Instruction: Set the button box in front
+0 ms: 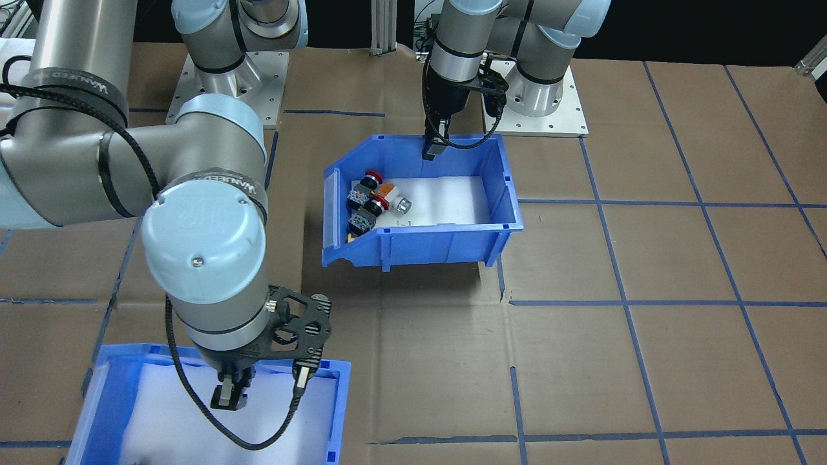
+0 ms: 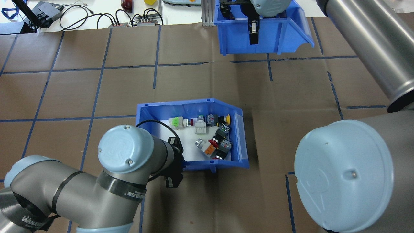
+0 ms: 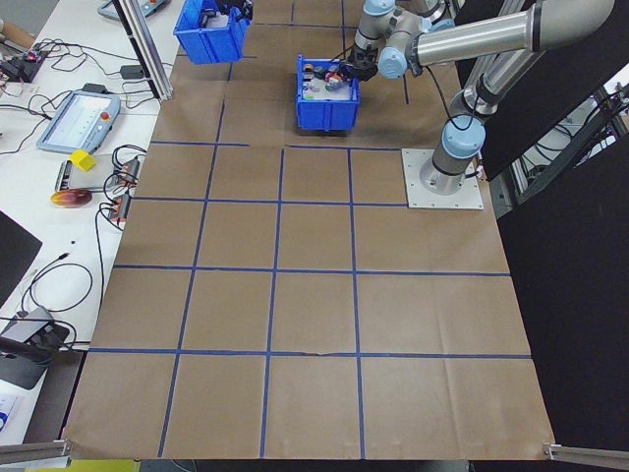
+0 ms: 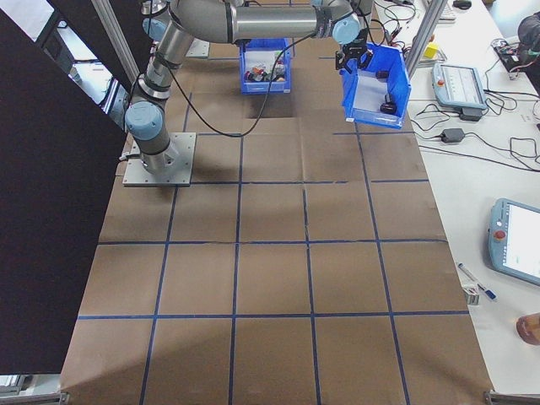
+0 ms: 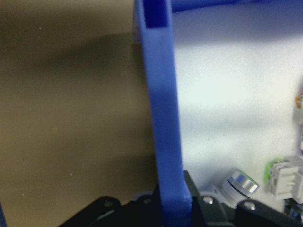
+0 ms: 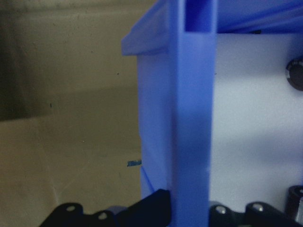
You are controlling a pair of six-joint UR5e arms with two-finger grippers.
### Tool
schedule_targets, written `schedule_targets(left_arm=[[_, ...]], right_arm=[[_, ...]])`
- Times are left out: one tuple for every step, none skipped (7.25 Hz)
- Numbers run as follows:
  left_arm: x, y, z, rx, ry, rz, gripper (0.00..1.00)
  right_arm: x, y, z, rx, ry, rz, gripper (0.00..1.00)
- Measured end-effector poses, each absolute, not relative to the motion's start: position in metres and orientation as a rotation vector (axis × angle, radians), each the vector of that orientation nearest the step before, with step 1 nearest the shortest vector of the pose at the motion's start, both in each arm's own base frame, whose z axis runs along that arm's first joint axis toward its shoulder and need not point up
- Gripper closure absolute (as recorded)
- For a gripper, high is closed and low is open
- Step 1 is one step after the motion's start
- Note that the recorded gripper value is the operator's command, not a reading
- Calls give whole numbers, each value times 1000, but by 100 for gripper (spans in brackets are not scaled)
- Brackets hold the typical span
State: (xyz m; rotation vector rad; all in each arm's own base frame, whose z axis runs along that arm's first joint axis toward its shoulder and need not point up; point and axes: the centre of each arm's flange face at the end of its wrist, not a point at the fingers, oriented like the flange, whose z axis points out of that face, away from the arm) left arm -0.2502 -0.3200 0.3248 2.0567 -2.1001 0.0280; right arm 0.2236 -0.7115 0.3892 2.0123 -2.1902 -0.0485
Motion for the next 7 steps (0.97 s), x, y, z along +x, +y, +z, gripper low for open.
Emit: schedule_targets(left_arm=[[-230,-352,334,2047,-2099,54,100],[-215,-387,336,2040,-2108,67,100],[-208,-425,338,2034,-2113,75,100],[-210,-468,341,2024,-2113,84,100],[-217,-505,339,2016,-2115,85,100],[-230,-535,330,2008,-2127,77,100],[-250,-553,321,1989,-2151,68,100]], right_arm=[[190,-701,392,2019,-2193,-63,95],[153,-683,395,2025,-2191,-58,95],[120,-659,399,2032,-2179,-39,95],[94,-629,400,2039,-2165,-16,95],[74,-600,396,2046,-2146,12,95],[55,-573,386,2056,-2117,37,95],[44,-550,374,2065,-2100,57,95]])
